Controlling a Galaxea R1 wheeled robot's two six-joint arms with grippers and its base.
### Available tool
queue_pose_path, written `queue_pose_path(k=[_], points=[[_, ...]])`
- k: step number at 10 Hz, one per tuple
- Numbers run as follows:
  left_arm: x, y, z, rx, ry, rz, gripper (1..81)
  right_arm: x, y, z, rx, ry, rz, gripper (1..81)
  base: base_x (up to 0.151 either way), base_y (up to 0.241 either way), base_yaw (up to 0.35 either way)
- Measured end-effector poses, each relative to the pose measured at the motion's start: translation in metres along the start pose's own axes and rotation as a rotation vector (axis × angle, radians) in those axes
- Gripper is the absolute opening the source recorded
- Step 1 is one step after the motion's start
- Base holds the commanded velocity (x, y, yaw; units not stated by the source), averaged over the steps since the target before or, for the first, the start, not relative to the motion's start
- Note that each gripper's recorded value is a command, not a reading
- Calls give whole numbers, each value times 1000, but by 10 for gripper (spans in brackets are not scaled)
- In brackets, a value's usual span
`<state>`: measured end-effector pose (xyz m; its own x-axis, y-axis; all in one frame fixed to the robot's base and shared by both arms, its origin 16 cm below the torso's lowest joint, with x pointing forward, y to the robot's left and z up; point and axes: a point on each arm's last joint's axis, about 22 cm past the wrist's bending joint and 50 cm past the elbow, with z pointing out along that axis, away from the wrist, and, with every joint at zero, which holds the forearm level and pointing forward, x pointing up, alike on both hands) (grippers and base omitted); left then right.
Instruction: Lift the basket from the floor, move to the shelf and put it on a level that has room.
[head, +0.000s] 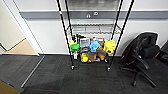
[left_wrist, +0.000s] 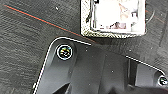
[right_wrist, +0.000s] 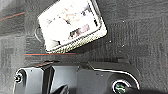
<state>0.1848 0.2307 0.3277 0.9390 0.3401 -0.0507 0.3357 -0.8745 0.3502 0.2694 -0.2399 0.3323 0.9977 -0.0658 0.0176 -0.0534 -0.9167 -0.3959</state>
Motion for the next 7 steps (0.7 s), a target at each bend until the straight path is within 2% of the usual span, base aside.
queue_pose_path(k=[5, 7], points=[[29, 0, 44, 2, -29, -7, 811, 27, 18, 42, -9, -55, 7, 811, 0, 0, 0], [59, 9, 59, -12, -10, 7, 811, 51, 20, 53, -6, -30, -3, 811, 0, 0, 0]])
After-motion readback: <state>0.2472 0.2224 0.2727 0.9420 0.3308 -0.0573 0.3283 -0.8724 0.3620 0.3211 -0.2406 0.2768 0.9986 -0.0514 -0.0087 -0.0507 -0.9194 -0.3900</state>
